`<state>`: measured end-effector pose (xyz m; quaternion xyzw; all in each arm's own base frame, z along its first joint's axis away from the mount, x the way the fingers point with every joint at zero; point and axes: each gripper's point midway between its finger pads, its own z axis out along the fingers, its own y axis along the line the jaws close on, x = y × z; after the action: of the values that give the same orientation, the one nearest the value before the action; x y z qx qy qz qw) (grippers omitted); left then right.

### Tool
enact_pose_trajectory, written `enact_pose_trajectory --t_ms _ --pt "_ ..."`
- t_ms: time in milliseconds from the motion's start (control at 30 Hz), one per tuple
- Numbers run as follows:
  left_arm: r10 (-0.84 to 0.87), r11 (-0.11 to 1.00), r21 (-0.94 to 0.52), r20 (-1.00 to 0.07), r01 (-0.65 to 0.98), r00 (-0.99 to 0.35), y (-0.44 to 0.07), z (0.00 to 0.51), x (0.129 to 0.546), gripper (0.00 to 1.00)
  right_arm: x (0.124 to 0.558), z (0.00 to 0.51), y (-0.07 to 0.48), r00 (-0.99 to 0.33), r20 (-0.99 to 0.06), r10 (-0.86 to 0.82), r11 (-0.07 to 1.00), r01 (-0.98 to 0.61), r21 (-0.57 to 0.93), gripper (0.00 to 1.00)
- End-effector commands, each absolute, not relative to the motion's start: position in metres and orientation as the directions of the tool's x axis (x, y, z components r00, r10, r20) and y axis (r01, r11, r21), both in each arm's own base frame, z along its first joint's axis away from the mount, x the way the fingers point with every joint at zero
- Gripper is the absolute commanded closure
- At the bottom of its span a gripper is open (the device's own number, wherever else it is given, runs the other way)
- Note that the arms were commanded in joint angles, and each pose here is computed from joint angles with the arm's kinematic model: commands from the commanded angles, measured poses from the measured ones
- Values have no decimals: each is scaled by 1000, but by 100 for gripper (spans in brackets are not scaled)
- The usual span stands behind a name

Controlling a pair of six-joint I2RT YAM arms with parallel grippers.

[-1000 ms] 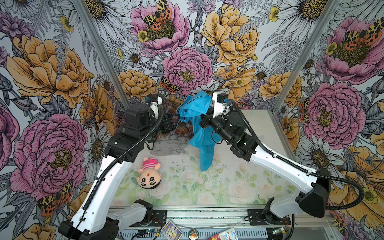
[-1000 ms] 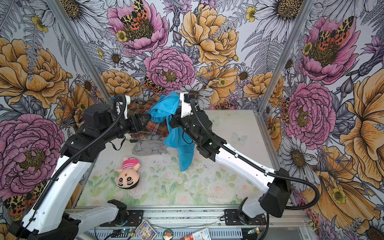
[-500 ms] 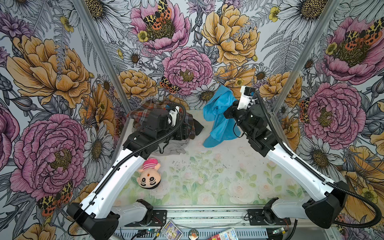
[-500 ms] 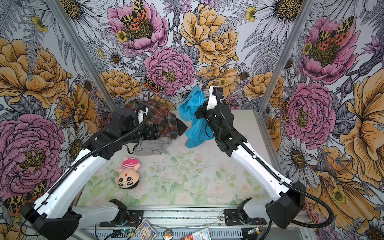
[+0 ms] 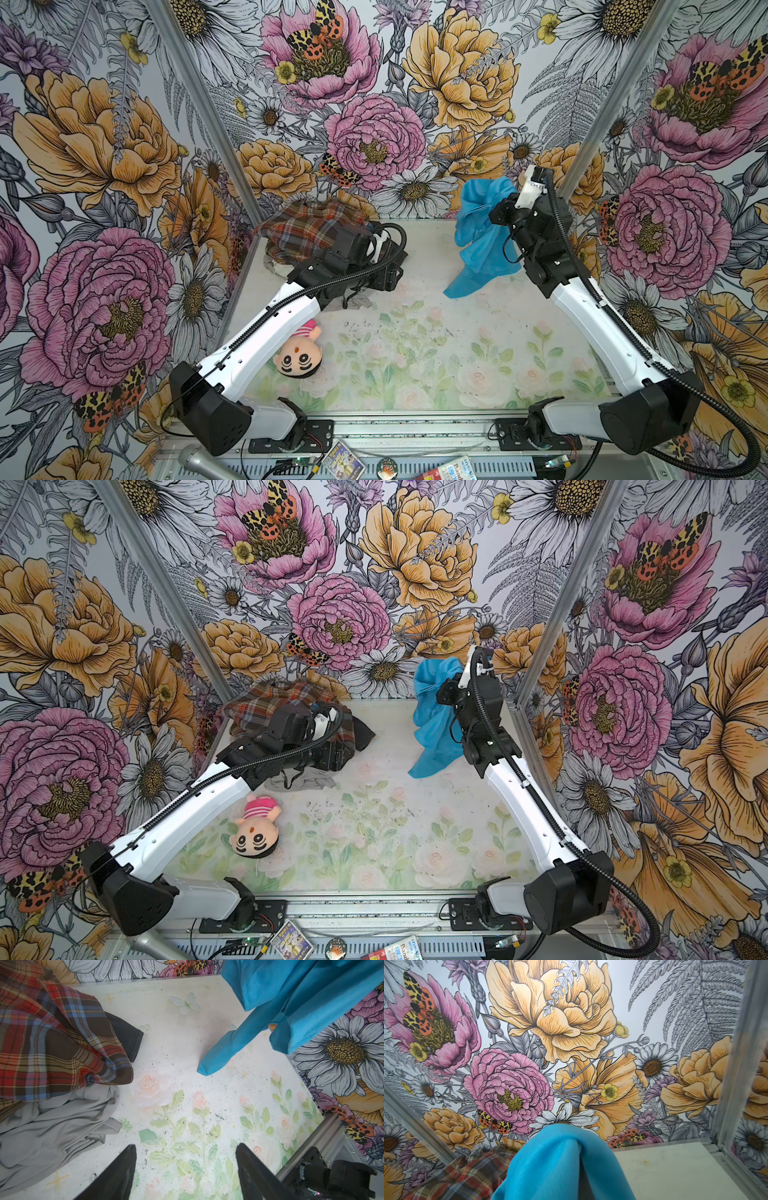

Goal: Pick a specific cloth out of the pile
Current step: 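Carry the blue cloth off with the right gripper while the left gripper releases, then lower the blue cloth onto the clear table area and open the right gripper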

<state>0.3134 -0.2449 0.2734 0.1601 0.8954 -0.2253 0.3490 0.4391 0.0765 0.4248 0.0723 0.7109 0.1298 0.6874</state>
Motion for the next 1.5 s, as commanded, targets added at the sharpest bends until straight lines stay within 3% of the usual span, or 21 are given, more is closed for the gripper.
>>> enact_pose_trajectory --t_ms 0,333,767,1267,1467 --pt "163 840 -263 -711 475 -683 -256 270 323 23 441 451 55 18 -962 272 961 -65 270 100" --pt "214 817 -258 -696 517 -685 -278 261 342 23 444 445 -3 30 -966 258 964 53 260 100" --pt "224 803 -280 -675 526 -703 -287 252 351 23 424 364 -35 -89 -934 347 929 172 329 100" --pt "179 819 -294 -684 492 -707 -268 258 356 22 365 238 -62 -383 -785 488 830 482 281 100" --pt "157 833 -292 -690 470 -707 -258 261 359 23 369 195 -60 -474 -705 528 811 526 254 100"
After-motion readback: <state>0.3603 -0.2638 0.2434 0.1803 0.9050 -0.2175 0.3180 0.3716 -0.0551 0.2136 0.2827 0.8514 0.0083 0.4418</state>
